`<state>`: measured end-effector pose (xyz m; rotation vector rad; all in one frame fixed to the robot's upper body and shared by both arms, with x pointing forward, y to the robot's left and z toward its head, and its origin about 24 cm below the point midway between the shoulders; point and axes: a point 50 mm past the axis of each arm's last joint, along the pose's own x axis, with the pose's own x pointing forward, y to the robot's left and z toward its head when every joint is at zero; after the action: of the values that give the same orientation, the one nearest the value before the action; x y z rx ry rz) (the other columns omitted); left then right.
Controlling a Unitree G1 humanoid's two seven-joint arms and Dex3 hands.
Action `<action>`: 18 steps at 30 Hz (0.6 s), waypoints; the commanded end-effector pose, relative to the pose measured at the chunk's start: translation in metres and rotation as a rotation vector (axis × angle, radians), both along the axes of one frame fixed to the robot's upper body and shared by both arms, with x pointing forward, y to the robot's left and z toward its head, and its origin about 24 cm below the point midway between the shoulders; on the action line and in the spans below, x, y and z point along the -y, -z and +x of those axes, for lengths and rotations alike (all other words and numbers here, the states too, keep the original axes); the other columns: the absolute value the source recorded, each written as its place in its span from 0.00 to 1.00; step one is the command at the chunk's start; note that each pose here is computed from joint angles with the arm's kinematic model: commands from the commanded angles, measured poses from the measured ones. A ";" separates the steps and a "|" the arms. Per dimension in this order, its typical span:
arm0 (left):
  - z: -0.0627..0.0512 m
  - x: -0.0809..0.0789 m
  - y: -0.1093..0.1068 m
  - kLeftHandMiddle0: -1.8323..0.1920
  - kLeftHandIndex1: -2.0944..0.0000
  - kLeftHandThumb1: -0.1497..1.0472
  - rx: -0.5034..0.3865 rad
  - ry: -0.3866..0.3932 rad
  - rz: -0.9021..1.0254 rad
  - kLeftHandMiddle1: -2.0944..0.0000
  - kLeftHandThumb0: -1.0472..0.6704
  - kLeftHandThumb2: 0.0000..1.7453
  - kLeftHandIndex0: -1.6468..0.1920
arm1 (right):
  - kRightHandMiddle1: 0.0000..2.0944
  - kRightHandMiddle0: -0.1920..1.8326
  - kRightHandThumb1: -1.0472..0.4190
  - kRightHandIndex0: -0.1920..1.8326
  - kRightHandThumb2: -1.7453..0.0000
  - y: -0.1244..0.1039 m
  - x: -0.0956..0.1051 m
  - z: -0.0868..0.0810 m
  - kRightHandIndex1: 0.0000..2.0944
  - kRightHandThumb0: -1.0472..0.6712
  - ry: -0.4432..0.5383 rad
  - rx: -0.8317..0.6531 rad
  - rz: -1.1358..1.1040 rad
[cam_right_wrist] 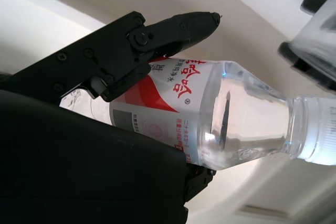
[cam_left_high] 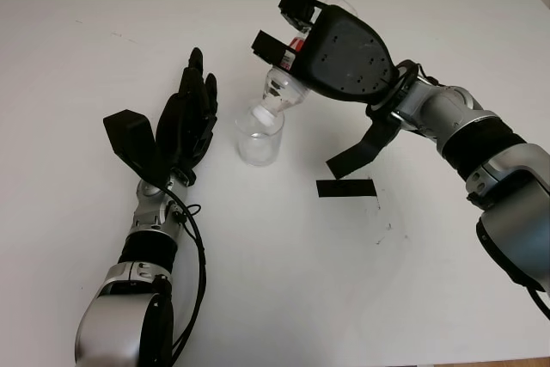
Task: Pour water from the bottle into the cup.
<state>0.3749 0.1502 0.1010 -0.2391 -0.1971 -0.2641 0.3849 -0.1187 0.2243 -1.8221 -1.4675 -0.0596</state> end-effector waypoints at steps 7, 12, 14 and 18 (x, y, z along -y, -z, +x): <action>-0.006 -0.004 0.017 1.00 1.00 1.00 -0.059 -0.005 -0.002 1.00 0.12 0.46 1.00 | 1.00 0.63 0.00 0.81 0.76 -0.012 0.011 -0.005 1.00 0.32 -0.058 -0.215 0.641; -0.006 -0.005 0.017 1.00 1.00 1.00 -0.057 -0.004 -0.007 1.00 0.12 0.46 1.00 | 1.00 0.64 0.00 0.83 0.78 -0.004 0.019 -0.017 1.00 0.35 -0.081 -0.476 0.925; -0.007 -0.006 0.017 1.00 1.00 1.00 -0.058 -0.002 -0.007 1.00 0.12 0.46 1.00 | 1.00 0.64 0.00 0.81 0.79 0.001 0.024 -0.027 1.00 0.37 -0.094 -0.540 0.983; -0.007 -0.006 0.016 1.00 1.00 1.00 -0.059 -0.001 -0.006 1.00 0.12 0.46 1.00 | 1.00 0.61 0.00 0.77 0.78 0.011 0.033 -0.047 1.00 0.38 -0.130 -0.693 1.142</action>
<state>0.3738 0.1530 0.1007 -0.2432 -0.1904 -0.2710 0.3467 -0.1494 0.2067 -0.7540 -0.7344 -0.1386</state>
